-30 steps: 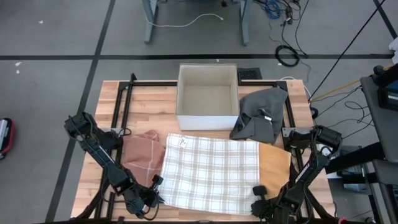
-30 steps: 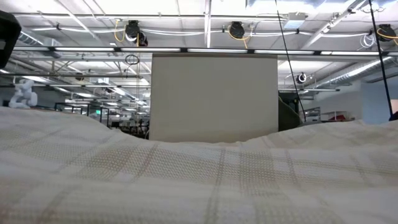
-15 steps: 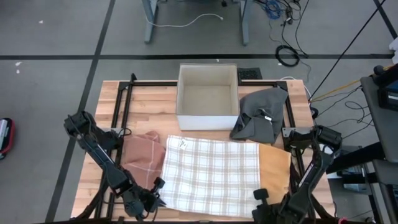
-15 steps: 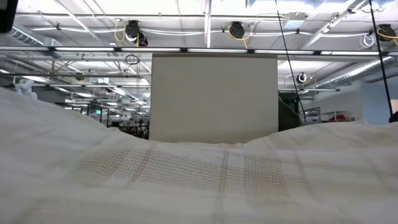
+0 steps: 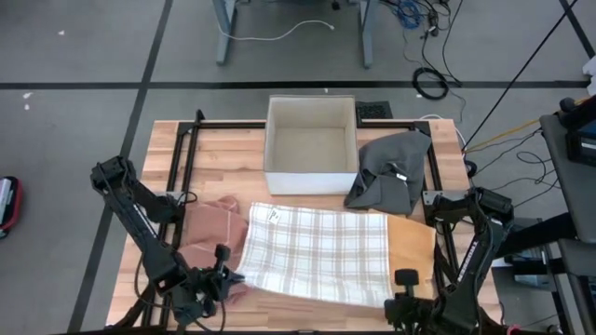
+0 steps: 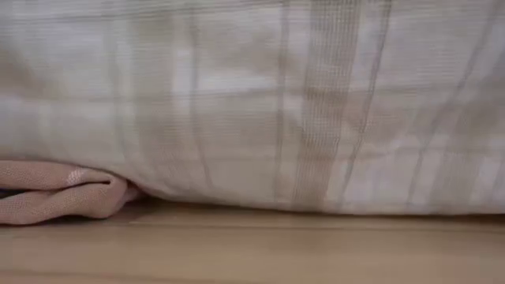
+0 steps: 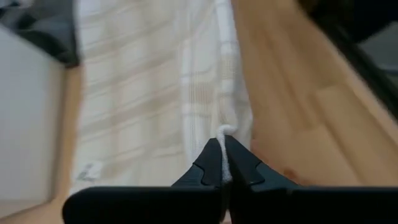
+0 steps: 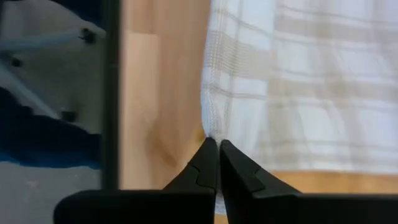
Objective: Fold towel
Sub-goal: Fold the white patterned towel
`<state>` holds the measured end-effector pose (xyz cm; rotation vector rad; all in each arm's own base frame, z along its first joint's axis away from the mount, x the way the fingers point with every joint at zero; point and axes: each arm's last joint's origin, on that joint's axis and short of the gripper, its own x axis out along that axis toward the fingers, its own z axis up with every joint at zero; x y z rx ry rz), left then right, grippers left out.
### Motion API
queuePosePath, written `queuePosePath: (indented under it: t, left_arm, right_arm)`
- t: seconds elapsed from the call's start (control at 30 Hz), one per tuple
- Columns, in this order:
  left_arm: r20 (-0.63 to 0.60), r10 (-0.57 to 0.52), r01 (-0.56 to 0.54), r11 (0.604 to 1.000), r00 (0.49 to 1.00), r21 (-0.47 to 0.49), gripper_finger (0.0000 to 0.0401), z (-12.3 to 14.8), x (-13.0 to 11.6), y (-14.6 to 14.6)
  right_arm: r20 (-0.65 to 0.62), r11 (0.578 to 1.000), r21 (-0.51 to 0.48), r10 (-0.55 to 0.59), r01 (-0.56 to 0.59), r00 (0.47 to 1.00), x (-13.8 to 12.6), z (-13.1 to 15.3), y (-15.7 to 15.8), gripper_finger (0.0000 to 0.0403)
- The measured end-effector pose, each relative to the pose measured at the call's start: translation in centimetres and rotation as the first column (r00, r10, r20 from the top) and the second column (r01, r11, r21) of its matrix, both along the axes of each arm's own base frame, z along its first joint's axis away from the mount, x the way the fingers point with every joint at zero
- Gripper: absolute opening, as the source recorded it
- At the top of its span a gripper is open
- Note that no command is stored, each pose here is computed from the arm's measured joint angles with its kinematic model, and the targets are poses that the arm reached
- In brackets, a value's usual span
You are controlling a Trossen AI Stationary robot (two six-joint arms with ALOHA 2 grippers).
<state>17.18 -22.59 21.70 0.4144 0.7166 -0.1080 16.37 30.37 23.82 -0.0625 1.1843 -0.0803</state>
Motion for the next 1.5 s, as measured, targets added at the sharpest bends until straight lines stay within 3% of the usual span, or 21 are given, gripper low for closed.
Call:
queuePosePath:
  t: [0.13, 0.3, 0.53, 0.93, 1.07, 1.5]
  left_arm:
    - [0.032, 0.078, -0.08, 0.994, 0.996, 0.068, 0.0001, 0.1, 0.4, 1.1]
    - [0.04, 0.189, -0.193, 0.967, 0.981, 0.169, 0.0001, -0.1, 1.9, 3.4]
    - [0.025, 0.346, -0.337, 0.891, 0.938, 0.303, 0.0001, -0.3, 3.8, 7.3]
    - [-0.04, 0.501, -0.444, 0.8, 0.865, 0.404, 0.0001, -0.5, 5.7, 12.1]
    - [-0.069, 0.529, -0.46, 0.788, 0.846, 0.409, 0.0001, -0.6, 6.3, 13.3]
    - [-0.194, 0.532, -0.449, 0.823, 0.824, 0.347, 0.0004, -0.8, 8.1, 16.6]
  right_arm:
    - [-0.027, 0.984, -0.154, -0.091, 0.086, 0.995, -0.3, 0.1, -1.9, 0.0]
    - [-0.02, 0.912, -0.36, -0.219, 0.197, 0.976, 0.2, 0.7, -4.7, 0.0]
    - [-0.013, 0.882, -0.42, -0.242, 0.214, 0.97, 2.5, 0.9, -7.6, 0.0]
    - [-0.135, 0.841, -0.508, -0.293, 0.188, 0.947, 6.5, -0.1, -12.5, 0.0]
    - [-0.154, 0.832, -0.517, -0.322, 0.202, 0.934, 7.6, -0.1, -14.0, 0.0]
    - [-0.177, 0.804, -0.511, -0.443, 0.303, 0.879, 9.7, -0.1, -17.6, 0.0001]
